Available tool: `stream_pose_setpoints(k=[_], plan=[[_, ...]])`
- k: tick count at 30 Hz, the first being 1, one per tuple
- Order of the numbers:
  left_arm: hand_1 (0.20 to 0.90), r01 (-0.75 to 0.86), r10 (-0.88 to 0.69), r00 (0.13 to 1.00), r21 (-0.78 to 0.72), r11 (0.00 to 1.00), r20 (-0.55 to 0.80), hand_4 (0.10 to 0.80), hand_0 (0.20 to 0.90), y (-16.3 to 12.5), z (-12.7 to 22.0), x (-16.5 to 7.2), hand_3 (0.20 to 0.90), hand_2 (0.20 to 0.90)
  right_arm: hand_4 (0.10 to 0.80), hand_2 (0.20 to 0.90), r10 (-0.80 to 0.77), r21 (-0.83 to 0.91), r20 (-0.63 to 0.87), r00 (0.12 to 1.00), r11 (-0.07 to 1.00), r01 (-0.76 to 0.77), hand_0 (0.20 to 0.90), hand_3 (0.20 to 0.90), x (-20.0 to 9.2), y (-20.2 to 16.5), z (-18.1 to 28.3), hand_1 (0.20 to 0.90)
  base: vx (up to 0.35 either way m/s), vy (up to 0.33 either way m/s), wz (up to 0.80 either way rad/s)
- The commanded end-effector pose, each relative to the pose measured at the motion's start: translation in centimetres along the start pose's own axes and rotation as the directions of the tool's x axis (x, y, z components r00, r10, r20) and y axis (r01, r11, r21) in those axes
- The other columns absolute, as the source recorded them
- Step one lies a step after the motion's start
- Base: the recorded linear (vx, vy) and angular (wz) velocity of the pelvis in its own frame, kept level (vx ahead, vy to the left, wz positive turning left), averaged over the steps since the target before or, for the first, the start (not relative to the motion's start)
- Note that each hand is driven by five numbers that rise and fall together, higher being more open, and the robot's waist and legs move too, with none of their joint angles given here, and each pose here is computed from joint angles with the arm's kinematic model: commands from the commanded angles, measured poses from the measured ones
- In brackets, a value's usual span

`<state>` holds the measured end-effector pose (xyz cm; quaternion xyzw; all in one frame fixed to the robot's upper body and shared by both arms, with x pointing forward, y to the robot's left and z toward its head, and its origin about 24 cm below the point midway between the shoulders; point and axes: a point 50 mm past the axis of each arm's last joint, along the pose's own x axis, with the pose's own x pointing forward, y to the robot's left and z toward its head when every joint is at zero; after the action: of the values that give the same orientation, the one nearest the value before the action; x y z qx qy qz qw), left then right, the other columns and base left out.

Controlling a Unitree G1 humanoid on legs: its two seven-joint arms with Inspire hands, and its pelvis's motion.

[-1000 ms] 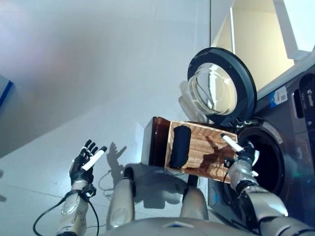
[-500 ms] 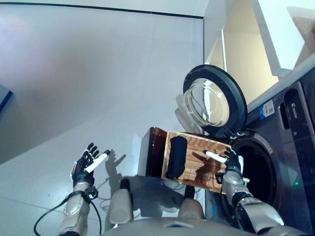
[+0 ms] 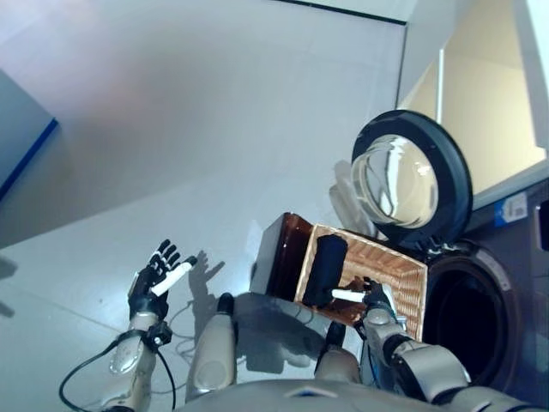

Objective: Pick up the clothes and place them into the washing machine

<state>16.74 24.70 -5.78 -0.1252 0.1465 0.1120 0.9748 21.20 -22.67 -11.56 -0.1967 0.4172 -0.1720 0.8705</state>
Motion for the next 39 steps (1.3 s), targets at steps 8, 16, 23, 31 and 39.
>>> stream_pose_setpoints(k=[8,16,23,31,39], plan=[[0.9,0.045,-0.053,0.982,0.051,0.998,0.182,0.8,0.9,0.3,4.1,-0.1,0.9,0.9,0.8,0.9,-0.111,0.028,0.171,0.979,0.994,0.108,0.9,0.9,0.8,-2.1,5.6,0.9,-0.024,0.057,-0.01],[0.9,0.037,-0.047,0.981,0.053,0.998,0.189,0.8,0.9,0.6,4.5,0.0,0.9,0.9,0.8,0.9,-0.057,0.018,0.175,0.983,0.998,0.054,0.9,0.9,0.4,-0.5,6.0,0.9,-0.001,0.014,0.02],[0.9,0.03,-0.038,0.981,0.046,0.998,0.191,0.8,0.9,0.4,4.6,0.2,0.9,0.9,0.759,0.842,0.016,-0.068,0.17,0.985,0.998,-0.004,0.842,0.842,-0.1,1.5,5.9,0.842,-0.037,0.022,0.02],[0.9,0.054,-0.062,0.982,0.047,0.997,0.18,0.8,0.9,-0.2,4.4,0.2,0.9,0.9,0.3,0.2,0.042,-0.127,0.148,0.988,0.992,-0.023,0.2,0.2,-0.3,2.2,5.5,0.2,-0.03,0.025,0.04],[0.9,0.053,-0.059,0.984,0.042,0.998,0.171,0.8,0.9,-0.2,4.2,0.1,0.9,0.9,0.3,0.2,0.051,-0.087,0.128,0.99,0.995,-0.04,0.2,0.2,-0.4,2.5,5.0,0.2,-0.005,0.014,0.03]])
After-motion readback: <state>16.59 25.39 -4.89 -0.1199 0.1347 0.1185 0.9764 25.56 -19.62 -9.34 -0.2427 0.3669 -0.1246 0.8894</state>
